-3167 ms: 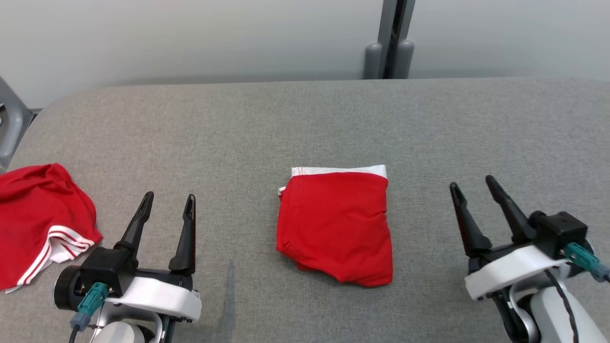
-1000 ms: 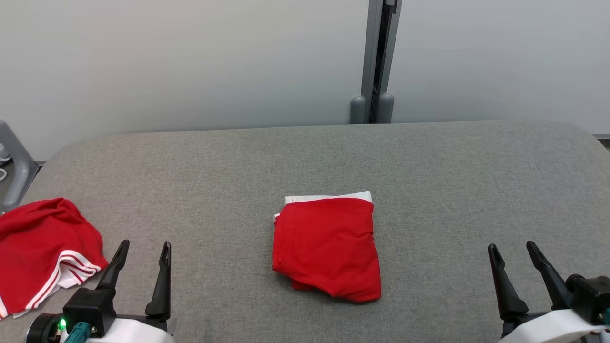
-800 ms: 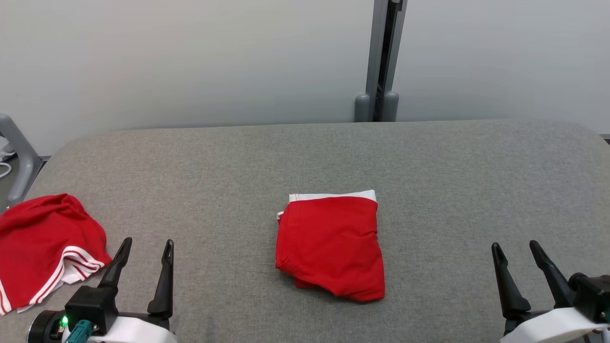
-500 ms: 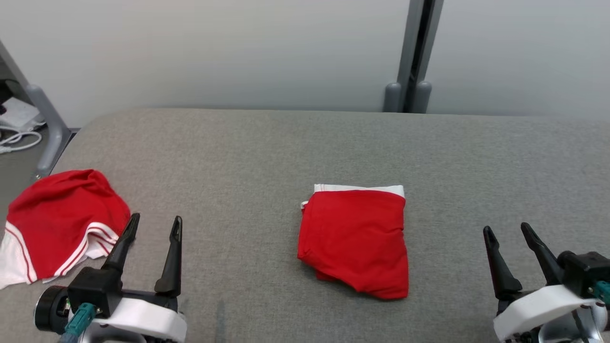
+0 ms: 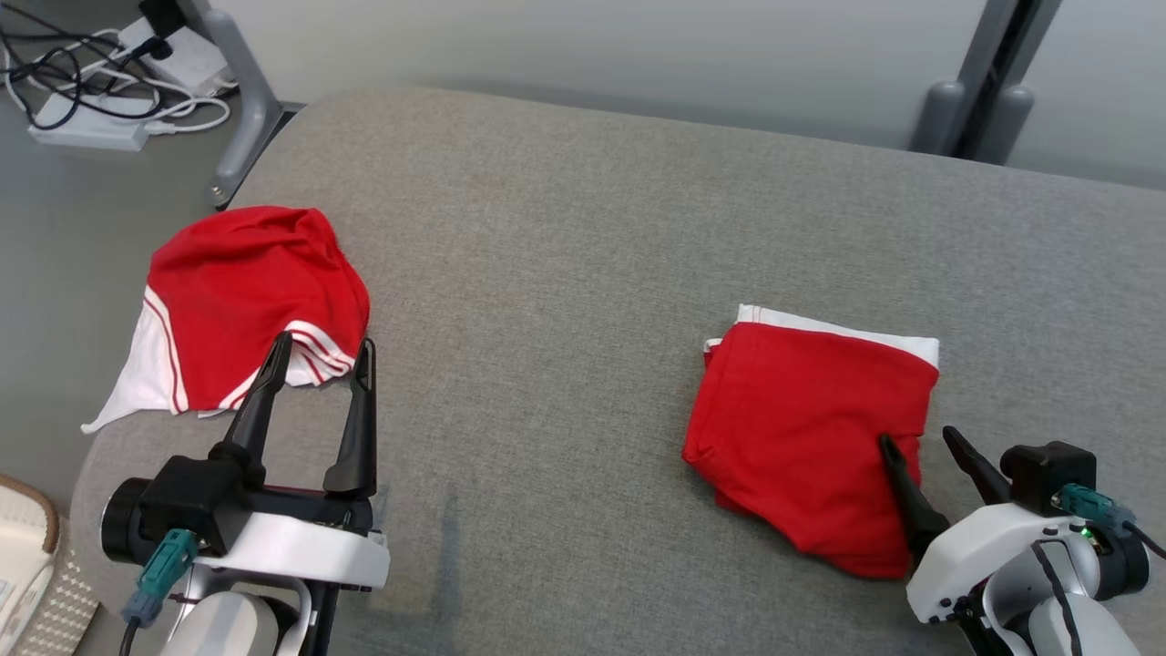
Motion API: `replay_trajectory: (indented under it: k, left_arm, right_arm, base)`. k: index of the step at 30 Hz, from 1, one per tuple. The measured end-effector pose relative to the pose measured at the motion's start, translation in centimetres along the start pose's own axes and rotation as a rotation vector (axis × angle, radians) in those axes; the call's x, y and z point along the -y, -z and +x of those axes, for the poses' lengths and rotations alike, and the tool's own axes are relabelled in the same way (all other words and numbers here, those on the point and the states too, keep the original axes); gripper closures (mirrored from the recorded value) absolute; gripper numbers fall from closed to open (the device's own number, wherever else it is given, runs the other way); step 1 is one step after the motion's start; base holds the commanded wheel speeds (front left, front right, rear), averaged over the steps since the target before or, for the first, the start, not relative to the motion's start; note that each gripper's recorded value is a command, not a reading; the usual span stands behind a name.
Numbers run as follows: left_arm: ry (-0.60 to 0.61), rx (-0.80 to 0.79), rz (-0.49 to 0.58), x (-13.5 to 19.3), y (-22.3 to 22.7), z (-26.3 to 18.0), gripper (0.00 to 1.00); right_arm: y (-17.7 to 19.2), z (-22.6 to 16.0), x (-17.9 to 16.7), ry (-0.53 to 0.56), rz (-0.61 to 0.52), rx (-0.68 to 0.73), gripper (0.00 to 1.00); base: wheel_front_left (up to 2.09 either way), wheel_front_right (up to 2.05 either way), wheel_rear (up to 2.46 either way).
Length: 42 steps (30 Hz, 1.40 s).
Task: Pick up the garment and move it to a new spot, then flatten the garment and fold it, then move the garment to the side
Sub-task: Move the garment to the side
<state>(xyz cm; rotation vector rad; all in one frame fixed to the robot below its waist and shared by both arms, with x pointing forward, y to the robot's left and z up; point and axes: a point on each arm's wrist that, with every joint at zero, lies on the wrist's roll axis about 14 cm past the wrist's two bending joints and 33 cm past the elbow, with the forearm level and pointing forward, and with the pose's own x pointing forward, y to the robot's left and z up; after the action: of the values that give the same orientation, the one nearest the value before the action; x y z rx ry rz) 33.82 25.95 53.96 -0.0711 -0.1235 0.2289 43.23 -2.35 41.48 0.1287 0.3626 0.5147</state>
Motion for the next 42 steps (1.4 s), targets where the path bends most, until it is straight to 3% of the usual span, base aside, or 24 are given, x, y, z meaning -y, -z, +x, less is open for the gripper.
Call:
replay_trajectory:
  k: [7,9,11,13,14,21,28,42]
  left_arm:
    - [-0.034,-0.01,0.009,-0.9,0.4,0.0,0.0]
    - [-0.034,-0.009,0.011,-1.0,0.4,0.1,0.0]
    - [-0.03,-0.008,0.012,-0.9,0.5,0.2,0.0]
    - [-0.021,-0.009,0.007,-0.7,0.5,0.3,0.0]
    - [-0.018,-0.01,0.006,-0.6,0.6,0.4,0.0]
    - [0.035,-0.012,0.0,1.1,1.1,1.4,0.0]
    - [0.144,-0.003,-0.016,4.6,1.6,3.5,0.0]
    - [0.493,-0.001,-0.061,16.4,3.1,7.2,0.0]
  right_arm:
    - [2.9,1.7,-0.3,-0.019,0.012,-0.097,0.02]
    - [3.0,1.9,-0.3,-0.02,0.016,-0.103,0.57]
    - [3.0,2.0,-0.2,-0.016,0.022,-0.098,0.66]
    - [2.6,2.2,-0.1,-0.015,0.029,-0.086,0.91]
    - [2.3,2.3,0.0,-0.015,0.029,-0.079,0.99]
    - [1.3,2.3,0.7,-0.021,0.005,-0.057,1.0]
    - [1.3,-0.2,3.6,0.012,-0.066,-0.073,1.0]
    - [2.5,-9.6,13.4,0.277,-0.103,-0.124,1.0]
  base:
    - [0.0,0.0,0.0]
    - [0.0,0.0,0.0]
    - [0.0,0.0,0.0]
    - [0.0,0.0,0.0]
    - [0.0,0.0,0.0]
    - [0.0,0.0,0.0]
    - [0.0,0.0,0.0]
    - [0.0,0.0,0.0]
